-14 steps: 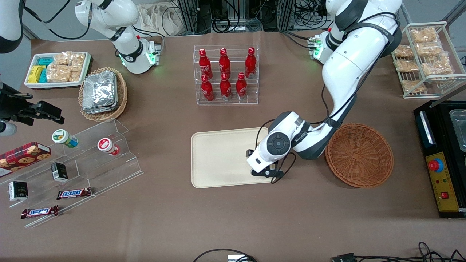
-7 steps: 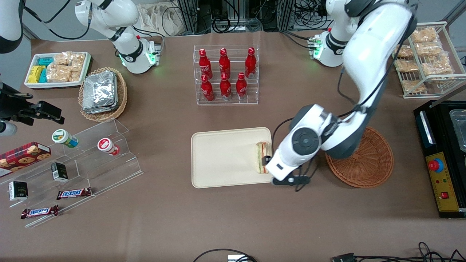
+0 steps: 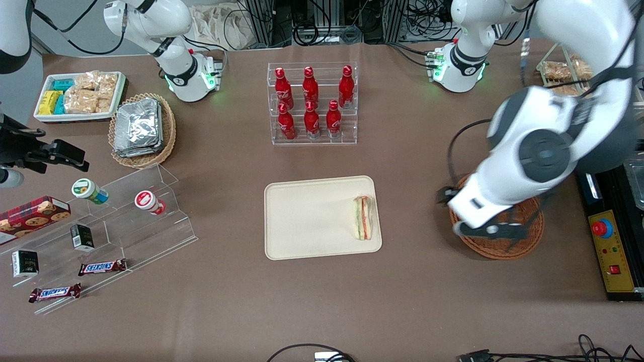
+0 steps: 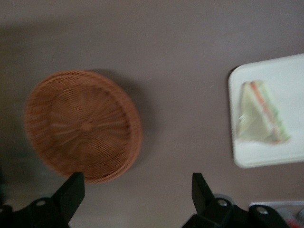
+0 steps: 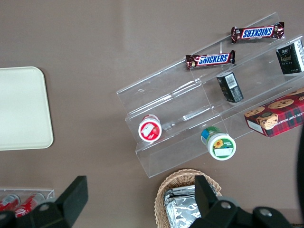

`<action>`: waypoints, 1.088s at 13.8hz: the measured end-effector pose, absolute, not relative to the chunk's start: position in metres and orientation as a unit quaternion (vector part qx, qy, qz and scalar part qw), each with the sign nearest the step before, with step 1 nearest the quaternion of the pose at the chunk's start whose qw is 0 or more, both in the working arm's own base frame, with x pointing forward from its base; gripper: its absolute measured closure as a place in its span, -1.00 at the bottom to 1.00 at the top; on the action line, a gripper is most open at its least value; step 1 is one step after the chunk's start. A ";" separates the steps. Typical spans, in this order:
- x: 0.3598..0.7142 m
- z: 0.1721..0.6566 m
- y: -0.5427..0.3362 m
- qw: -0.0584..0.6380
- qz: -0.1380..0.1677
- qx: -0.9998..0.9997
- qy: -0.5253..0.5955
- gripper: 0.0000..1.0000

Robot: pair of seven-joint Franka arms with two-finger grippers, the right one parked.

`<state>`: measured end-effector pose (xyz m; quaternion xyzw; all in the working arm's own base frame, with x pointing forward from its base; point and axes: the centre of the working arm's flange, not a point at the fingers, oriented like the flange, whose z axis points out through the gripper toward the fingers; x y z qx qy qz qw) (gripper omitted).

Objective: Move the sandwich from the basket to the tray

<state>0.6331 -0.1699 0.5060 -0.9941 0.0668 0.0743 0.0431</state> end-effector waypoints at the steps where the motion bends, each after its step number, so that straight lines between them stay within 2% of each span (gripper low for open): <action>1: 0.630 0.521 -0.143 0.038 0.082 -0.993 0.078 -1.00; 4: 0.619 0.575 -0.052 0.029 0.082 -0.992 0.092 -1.00; 7: 0.602 0.606 0.006 0.016 0.098 -0.992 0.077 -1.00; 12: 0.594 0.588 0.006 0.004 0.135 -0.988 0.079 -1.00; 15: 0.584 0.581 -0.005 0.014 0.146 -0.985 0.085 -1.00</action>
